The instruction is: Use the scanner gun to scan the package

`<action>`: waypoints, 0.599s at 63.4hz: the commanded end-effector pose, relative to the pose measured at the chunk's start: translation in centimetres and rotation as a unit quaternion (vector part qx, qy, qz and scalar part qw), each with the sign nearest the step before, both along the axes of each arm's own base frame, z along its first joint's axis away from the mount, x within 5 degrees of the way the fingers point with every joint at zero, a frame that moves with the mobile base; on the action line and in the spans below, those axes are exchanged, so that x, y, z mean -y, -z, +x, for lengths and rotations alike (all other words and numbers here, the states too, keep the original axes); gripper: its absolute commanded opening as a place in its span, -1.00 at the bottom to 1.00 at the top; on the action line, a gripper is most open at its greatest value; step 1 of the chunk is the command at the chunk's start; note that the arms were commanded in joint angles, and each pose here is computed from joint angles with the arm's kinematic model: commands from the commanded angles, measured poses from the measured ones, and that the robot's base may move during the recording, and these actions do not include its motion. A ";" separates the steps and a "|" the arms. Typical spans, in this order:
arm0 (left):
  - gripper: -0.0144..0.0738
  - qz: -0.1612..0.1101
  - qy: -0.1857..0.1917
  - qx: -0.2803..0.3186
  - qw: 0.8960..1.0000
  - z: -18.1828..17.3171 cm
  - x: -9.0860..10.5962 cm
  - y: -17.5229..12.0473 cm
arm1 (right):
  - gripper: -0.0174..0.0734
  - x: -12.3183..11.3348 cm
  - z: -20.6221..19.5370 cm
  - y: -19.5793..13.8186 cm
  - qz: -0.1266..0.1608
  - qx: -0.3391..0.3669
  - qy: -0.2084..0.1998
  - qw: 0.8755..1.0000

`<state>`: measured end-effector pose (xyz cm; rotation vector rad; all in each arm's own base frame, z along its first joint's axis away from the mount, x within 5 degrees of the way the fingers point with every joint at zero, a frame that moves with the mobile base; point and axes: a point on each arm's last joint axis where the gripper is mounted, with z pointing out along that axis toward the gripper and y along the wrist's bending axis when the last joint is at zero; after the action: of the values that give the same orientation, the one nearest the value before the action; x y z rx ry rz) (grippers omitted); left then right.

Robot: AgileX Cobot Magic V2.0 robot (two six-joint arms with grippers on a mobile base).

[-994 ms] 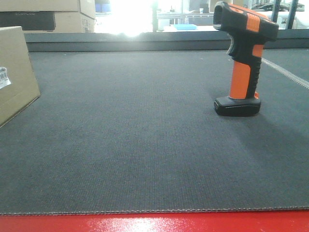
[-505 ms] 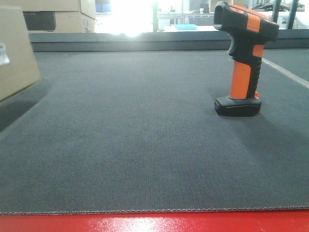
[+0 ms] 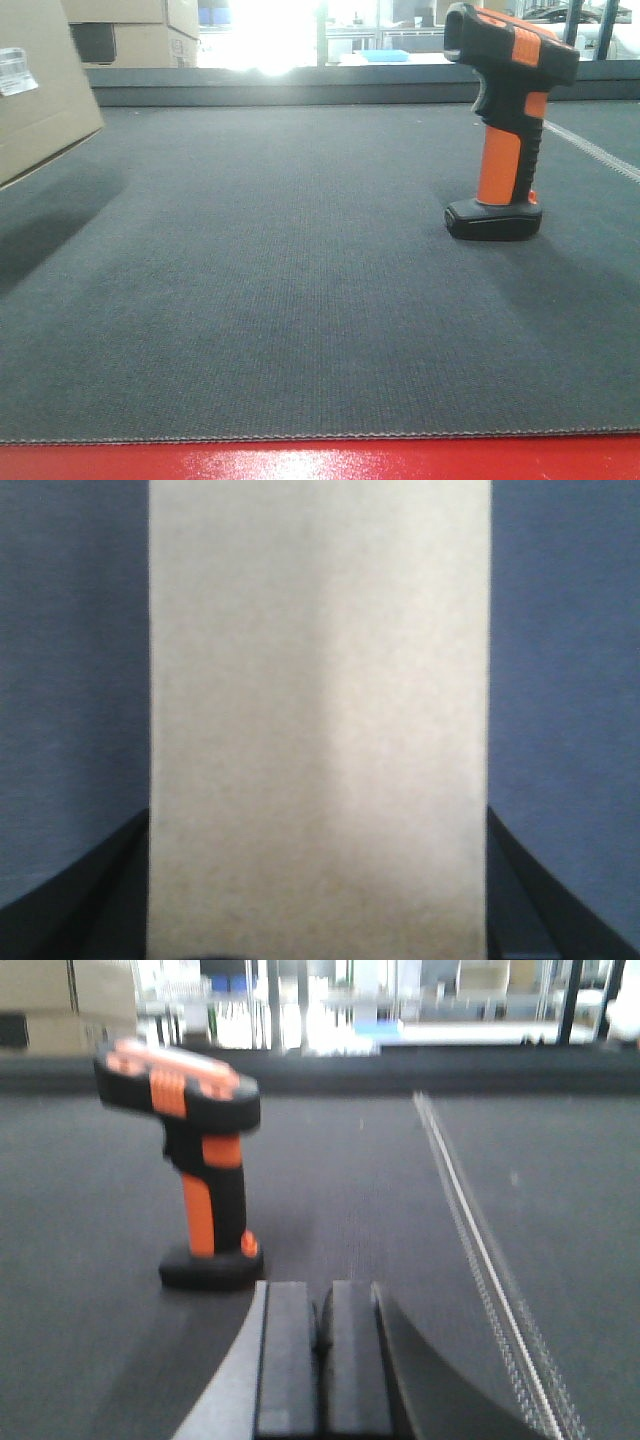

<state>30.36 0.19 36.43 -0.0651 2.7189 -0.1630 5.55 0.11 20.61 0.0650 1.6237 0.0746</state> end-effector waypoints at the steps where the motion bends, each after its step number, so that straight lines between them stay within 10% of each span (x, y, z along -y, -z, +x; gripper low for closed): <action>1: -0.49 -0.028 -0.002 0.015 0.999 -0.3 0.4 -0.8 | -0.99 0.0 -0.3 -1.7 -0.005 0.013 0.001 1.000; 12: -0.49 -0.052 0.000 0.016 0.999 -0.2 0.8 -0.9 | -0.99 0.2 -0.6 -4.2 -0.054 0.001 0.007 0.999; 38: -0.49 -0.052 -0.004 0.039 0.998 0.1 0.8 -1.0 | -0.99 0.1 1.8 -8.2 -0.038 -0.053 0.000 0.998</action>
<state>30.65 -0.52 36.68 -0.0881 2.6751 -0.2798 6.91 0.00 28.36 -0.0029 1.7254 -0.0055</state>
